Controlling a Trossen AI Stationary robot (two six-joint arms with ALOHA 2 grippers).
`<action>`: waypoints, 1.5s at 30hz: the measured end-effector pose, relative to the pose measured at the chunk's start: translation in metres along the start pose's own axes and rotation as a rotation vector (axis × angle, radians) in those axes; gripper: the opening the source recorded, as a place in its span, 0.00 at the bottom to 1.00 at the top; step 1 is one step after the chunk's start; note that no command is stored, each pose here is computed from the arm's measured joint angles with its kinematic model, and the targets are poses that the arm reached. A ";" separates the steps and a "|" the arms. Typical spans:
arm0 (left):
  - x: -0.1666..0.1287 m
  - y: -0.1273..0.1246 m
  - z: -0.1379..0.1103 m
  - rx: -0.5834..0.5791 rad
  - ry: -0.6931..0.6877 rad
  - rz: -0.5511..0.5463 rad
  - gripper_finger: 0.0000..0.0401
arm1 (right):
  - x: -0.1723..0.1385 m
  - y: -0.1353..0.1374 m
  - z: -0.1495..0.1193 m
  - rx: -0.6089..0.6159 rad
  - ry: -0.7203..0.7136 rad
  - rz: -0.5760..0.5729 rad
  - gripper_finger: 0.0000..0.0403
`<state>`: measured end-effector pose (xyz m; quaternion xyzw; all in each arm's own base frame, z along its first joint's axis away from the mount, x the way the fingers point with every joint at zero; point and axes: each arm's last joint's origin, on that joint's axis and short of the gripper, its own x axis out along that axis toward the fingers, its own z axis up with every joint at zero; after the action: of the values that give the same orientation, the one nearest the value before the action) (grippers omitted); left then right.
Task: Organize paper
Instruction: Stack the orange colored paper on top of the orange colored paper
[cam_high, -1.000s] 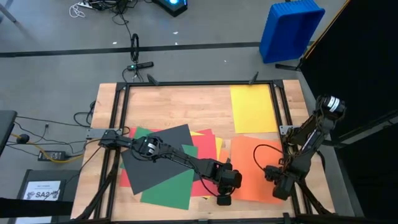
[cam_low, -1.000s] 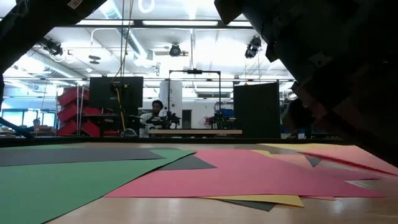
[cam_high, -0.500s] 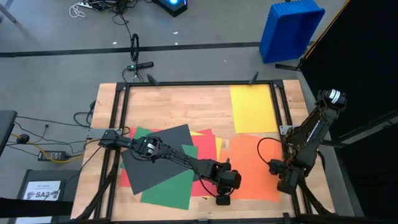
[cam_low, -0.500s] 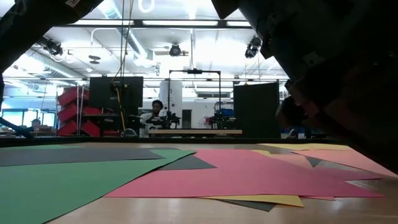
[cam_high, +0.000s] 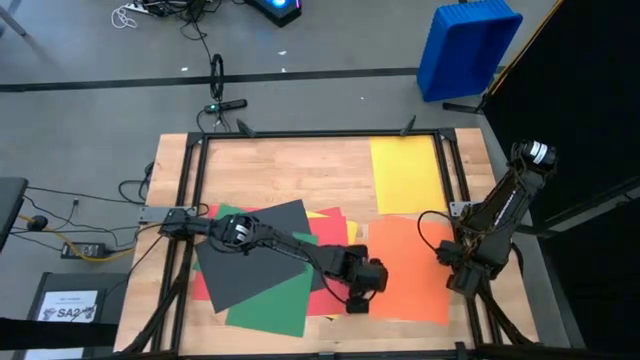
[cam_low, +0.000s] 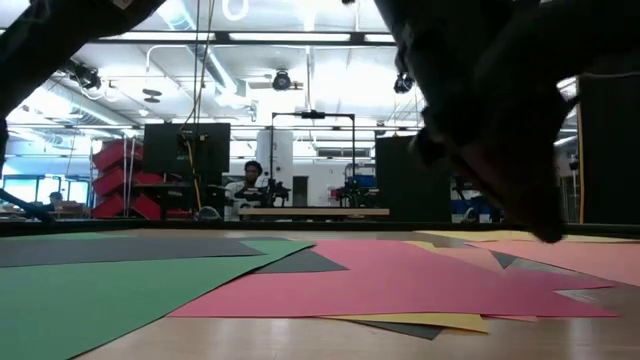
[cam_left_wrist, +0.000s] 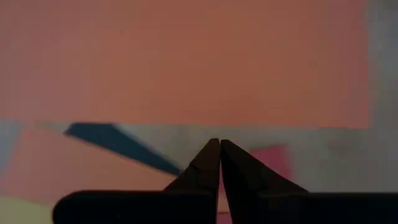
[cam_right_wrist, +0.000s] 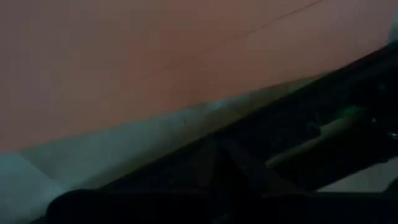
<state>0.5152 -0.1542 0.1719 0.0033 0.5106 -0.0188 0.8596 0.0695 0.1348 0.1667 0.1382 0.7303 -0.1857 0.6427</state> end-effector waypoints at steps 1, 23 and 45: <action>0.001 0.006 0.000 -0.008 0.010 0.009 0.00 | 0.002 0.000 0.000 0.000 0.003 0.000 0.00; 0.009 0.071 0.010 -0.020 0.020 0.022 0.00 | 0.027 -0.006 0.015 0.142 0.018 0.058 0.00; 0.013 0.115 0.011 -0.031 0.034 0.136 0.00 | 0.034 -0.011 0.027 0.181 0.017 0.059 0.00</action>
<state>0.5355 -0.0402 0.1644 0.0252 0.5241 0.0476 0.8499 0.0838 0.1116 0.1317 0.2187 0.7115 -0.2305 0.6267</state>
